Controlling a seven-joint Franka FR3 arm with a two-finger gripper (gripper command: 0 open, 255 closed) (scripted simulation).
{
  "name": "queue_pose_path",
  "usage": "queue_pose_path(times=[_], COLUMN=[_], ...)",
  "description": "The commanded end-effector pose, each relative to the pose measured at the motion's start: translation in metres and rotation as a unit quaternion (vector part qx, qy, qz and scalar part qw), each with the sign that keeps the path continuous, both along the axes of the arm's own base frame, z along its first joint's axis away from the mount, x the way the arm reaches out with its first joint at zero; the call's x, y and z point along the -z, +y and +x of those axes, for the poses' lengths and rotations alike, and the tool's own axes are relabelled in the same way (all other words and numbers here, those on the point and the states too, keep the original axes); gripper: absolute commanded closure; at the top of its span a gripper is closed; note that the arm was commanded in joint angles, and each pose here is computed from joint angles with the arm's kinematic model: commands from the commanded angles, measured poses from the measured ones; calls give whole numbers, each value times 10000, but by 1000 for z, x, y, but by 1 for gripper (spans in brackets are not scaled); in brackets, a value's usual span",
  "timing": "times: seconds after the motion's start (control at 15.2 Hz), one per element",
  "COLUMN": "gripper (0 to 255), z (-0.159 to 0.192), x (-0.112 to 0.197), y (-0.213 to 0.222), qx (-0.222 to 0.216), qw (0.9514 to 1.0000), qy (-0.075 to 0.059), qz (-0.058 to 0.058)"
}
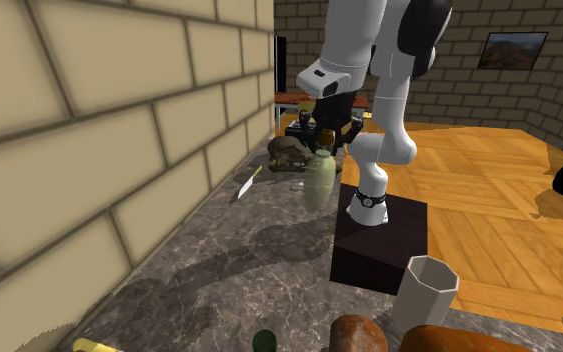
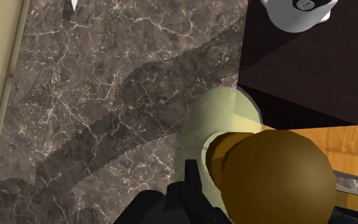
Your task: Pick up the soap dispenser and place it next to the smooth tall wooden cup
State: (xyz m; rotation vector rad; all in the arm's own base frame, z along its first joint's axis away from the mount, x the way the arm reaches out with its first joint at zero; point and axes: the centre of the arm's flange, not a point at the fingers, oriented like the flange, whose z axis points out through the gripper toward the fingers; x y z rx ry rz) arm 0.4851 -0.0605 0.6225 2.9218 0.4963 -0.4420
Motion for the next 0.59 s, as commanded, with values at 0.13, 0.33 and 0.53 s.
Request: queue_pose_path(times=[0.13,0.33,0.53], gripper=[255,255,255], z=[-6,-10,-13], x=[-3,-3,-3], y=[53,92,132], qx=[7,7,7], qw=[10000,10000,10000], qy=[-1,-1,-1], qz=[-3,-3,-3])
